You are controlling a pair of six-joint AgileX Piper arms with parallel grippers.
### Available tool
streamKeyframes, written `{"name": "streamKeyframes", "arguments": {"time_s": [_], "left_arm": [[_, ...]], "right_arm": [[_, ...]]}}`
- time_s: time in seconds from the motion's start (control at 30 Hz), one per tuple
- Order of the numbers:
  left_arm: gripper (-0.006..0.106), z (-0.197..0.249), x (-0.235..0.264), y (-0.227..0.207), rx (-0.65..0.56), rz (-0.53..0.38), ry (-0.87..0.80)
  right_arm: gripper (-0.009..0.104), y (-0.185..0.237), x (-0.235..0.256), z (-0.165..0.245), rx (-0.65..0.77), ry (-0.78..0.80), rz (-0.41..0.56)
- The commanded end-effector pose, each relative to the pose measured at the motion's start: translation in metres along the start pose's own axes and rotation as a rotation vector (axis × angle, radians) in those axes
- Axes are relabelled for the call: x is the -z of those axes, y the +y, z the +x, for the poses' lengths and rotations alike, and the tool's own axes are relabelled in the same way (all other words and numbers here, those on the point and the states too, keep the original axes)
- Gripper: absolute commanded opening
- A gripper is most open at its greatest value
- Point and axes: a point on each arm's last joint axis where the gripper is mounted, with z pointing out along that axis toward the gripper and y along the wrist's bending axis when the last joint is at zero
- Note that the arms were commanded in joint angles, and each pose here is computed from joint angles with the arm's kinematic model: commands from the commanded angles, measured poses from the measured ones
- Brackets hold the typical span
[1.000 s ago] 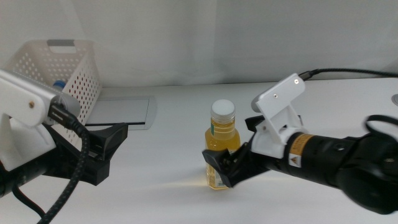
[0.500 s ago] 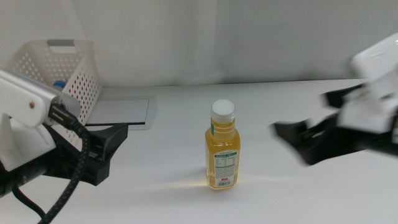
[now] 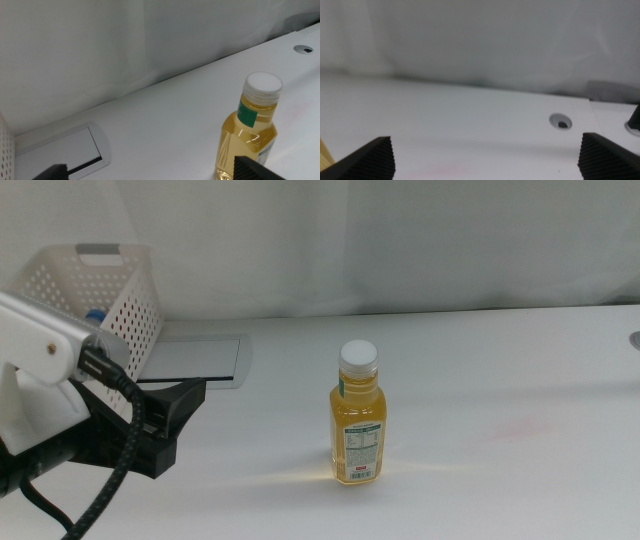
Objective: Use arms to grab the bottles and put them into the dustbin to the left of the table.
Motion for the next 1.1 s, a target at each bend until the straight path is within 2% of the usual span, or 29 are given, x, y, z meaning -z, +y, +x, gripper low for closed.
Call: {"name": "streamKeyframes", "arguments": {"time_s": [0.0, 0.1, 0.17, 0.2, 0.27, 0.33, 0.37, 0.47, 0.5, 0.7, 0.77, 0.9, 1.07], "left_arm": [[0.085, 0.0, 0.001, -0.001, 0.007, 0.007, -0.006], [0.085, 0.0, 0.001, -0.006, -0.011, 0.029, -0.006], [0.085, 0.0, 0.001, -0.011, -0.052, 0.057, -0.008], [0.085, 0.0, 0.001, -0.014, -0.069, 0.073, -0.009], [0.085, 0.0, 0.001, -0.02, -0.084, 0.104, -0.01], [0.085, 0.0, 0.002, -0.024, -0.094, 0.128, -0.012], [0.085, 0.0, 0.001, -0.026, -0.103, 0.14, -0.011], [0.085, 0.007, -0.003, -0.033, -0.125, 0.172, 0.007], [0.085, 0.01, -0.004, -0.035, -0.131, 0.179, 0.006], [0.085, 0.039, -0.014, -0.041, -0.145, 0.196, -0.013], [0.085, 0.051, -0.019, -0.044, -0.148, 0.202, -0.031], [0.085, 0.065, -0.025, -0.046, -0.116, 0.202, -0.034], [0.085, 0.083, -0.038, -0.046, -0.054, 0.18, -0.012]], "right_arm": [[0.102, -0.002, 0.023, 0.011, -0.036, -0.034, 0.0], [0.099, -0.004, 0.038, 0.031, -0.109, -0.034, 0.013], [0.089, -0.004, 0.042, 0.046, -0.143, -0.01, 0.028], [0.078, -0.004, 0.041, 0.053, -0.165, 0.001, 0.039], [0.05, -0.005, 0.038, 0.064, -0.205, 0.015, 0.056], [0.007, -0.004, 0.033, 0.071, -0.259, 0.036, 0.061], [-0.002, -0.003, 0.031, 0.074, -0.304, 0.048, 0.061], [-0.003, -0.001, 0.022, 0.081, -0.445, 0.044, 0.061], [-0.003, -0.001, 0.02, 0.083, -0.44, 0.041, 0.06], [-0.003, -0.007, 0.012, 0.086, -0.228, -0.016, 0.135], [-0.003, -0.007, 0.008, 0.091, -0.199, -0.003, 0.146], [-0.003, -0.004, 0.002, 0.093, -0.185, -0.046, 0.12], [-0.003, 0.007, -0.011, 0.095, -0.131, -0.221, 0.029]]}}
